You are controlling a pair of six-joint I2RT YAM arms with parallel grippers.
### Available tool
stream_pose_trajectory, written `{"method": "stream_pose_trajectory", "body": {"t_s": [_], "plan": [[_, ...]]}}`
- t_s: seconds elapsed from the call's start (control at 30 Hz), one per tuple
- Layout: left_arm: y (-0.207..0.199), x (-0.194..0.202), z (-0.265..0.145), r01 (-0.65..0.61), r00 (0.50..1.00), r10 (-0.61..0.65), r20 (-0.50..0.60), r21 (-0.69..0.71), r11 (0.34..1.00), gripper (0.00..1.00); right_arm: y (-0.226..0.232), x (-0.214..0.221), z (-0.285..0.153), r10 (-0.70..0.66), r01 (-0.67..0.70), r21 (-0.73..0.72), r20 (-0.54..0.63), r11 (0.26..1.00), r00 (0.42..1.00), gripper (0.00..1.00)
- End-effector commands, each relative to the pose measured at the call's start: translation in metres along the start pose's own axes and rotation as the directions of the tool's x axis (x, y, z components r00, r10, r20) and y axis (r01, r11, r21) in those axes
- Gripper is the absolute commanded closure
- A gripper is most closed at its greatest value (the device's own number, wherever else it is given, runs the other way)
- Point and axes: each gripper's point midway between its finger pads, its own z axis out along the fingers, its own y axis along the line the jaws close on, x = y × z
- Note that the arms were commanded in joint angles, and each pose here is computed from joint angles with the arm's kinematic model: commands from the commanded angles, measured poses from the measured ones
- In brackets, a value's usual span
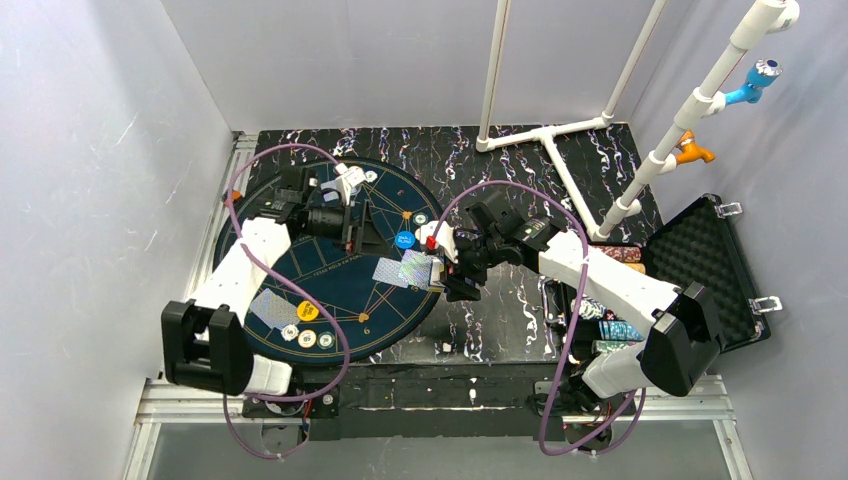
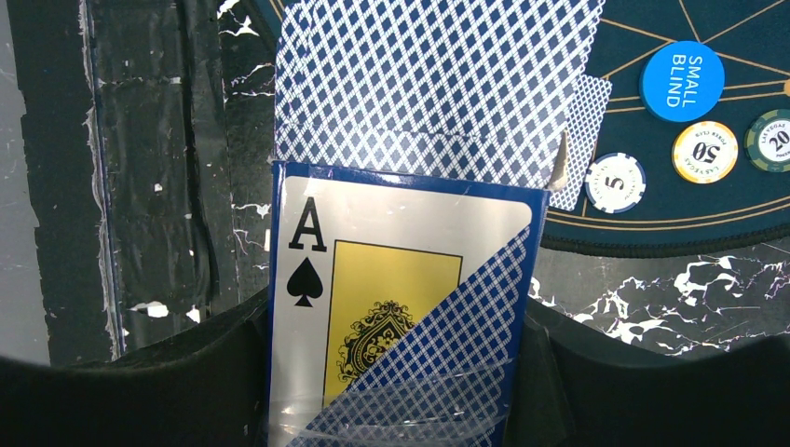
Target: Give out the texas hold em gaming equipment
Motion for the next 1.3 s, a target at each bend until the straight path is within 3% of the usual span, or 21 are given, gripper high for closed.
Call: {"method": "stream_pose_trajectory", "body": {"t_s": [0.0,0.23,0.5,1.07,1.17,1.27], "plan": [[-0.024,-0.018,0.021,0.151,0.988,-0.152,-0.004,0.150,0.977,0.02,-0.005,-0.029,-0.008,-0.057,0.056,0.024,0.079,0.998,0.995,0.99],[-0.036,0.003,0.059,0.122,0.987,-0.106,-0.120,0.135,0.983,0.13,-0.004,-0.032,-0.008,-0.054,0.052,0.025,0.089,0.998,0.995,0.99],[-0.020,0.026,0.067,0.182,0.971,-0.164,-0.176,0.096,0.978,0.47,-0.003,-0.030,-0.011,-0.052,0.050,0.030,0.090,0.998,0.995,0.99],[-0.018,0.016,0.045,0.198,0.976,-0.187,-0.110,0.104,0.975,0.59,-0.001,-0.027,-0.014,-0.053,0.050,0.035,0.090,0.998,0.994,0.99],[-0.019,0.011,0.036,0.208,0.977,-0.198,-0.084,0.124,0.970,0.69,-0.002,-0.025,-0.014,-0.051,0.048,0.039,0.088,0.998,0.995,0.99],[-0.019,0.005,0.024,0.205,0.979,-0.201,-0.045,0.139,0.969,0.88,-0.002,-0.023,-0.013,-0.048,0.045,0.039,0.084,0.998,0.995,0.99]]}}
